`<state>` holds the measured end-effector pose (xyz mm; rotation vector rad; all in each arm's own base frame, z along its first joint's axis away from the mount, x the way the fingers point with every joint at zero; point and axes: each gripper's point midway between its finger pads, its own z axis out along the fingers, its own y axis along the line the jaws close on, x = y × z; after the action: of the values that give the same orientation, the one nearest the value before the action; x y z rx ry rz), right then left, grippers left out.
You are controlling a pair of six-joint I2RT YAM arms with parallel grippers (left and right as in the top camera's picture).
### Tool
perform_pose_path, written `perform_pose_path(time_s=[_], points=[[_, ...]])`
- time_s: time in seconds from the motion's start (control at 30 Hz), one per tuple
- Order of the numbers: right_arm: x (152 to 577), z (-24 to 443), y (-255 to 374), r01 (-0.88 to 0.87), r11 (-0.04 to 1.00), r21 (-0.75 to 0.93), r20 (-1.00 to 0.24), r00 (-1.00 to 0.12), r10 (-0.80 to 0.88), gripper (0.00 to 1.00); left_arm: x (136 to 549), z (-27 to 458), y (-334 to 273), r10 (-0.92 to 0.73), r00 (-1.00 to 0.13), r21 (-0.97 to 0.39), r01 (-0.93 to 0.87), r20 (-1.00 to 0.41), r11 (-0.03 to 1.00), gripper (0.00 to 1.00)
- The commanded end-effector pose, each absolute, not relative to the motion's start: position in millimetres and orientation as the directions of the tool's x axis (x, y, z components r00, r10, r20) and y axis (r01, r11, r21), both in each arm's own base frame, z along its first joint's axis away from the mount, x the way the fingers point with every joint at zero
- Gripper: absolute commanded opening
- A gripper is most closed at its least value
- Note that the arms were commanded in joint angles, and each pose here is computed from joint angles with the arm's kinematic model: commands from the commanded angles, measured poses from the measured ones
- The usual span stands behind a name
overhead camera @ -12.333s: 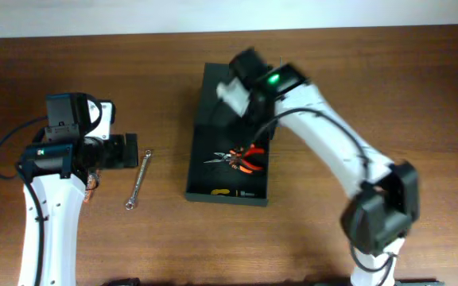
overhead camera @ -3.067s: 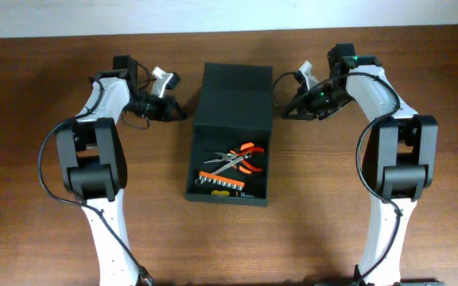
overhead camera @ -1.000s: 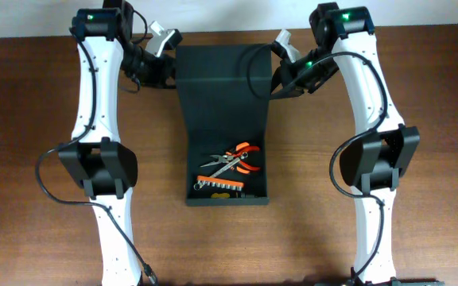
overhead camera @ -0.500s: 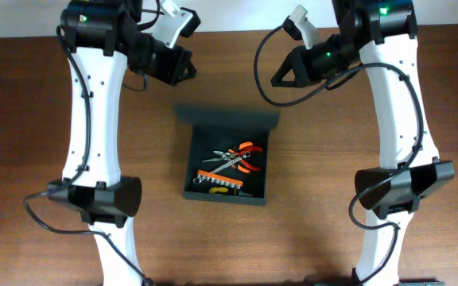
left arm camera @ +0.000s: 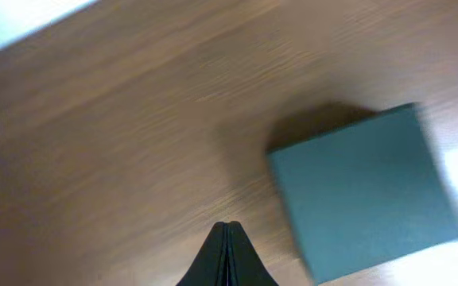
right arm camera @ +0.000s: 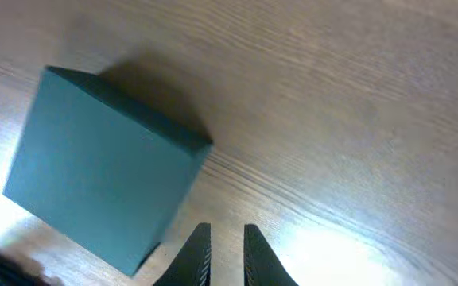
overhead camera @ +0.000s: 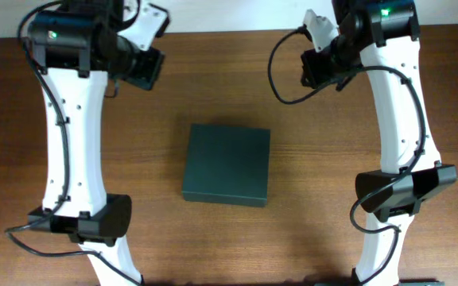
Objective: Pack container
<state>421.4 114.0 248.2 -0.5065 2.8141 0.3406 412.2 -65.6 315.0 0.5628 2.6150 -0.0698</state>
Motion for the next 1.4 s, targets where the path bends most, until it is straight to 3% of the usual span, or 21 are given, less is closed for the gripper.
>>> perform_pose_path(time_s=[0.0, 0.13, 0.33, 0.57, 0.9, 1.17, 1.37], points=[[407.4, 249.4, 132.2, -0.404, 0.900, 0.161, -0.277, -0.894, -0.352, 0.13, 413.9, 280.6, -12.7, 0.274, -0.909, 0.132, 0.244, -0.314, 0.961, 0.03], [373.2, 211.6, 177.2, -0.511, 0.847, 0.146, -0.137, -0.859, -0.494, 0.13, 402.7, 239.5, 12.2, 0.220, -0.959, 0.109, 0.203, -0.178, 0.973, 0.03], [330.3, 164.9, 218.4, -0.594, 0.786, 0.170, 0.009, -0.797, -0.605, 0.09, 394.4, 214.5, 14.4, 0.203, -0.974, 0.087, 0.194, -0.100, 0.977, 0.02], [301.1, 116.1, 258.0, -0.655, 0.732, 0.185, 0.050, -0.738, -0.673, 0.09, 393.0, 217.8, 12.3, 0.196, -0.974, 0.070, 0.189, -0.112, 0.980, 0.02], [285.1, 59.5, 255.8, -0.648, 0.736, 0.195, 0.101, -0.733, -0.673, 0.09, 391.5, 219.3, 8.9, 0.190, -0.975, 0.050, 0.185, -0.117, 0.981, 0.04], [331.6, 93.7, 213.1, -0.558, 0.818, 0.143, -0.021, -0.828, -0.561, 0.13, 382.4, 251.4, 1.0, 0.201, -0.956, 0.027, 0.200, -0.215, 0.979, 0.04], [375.8, 174.1, 113.7, -0.374, 0.921, 0.107, -0.248, -0.907, -0.340, 0.19, 358.0, 291.2, -11.6, 0.249, -0.897, 0.022, 0.260, -0.365, 0.965, 0.04]])
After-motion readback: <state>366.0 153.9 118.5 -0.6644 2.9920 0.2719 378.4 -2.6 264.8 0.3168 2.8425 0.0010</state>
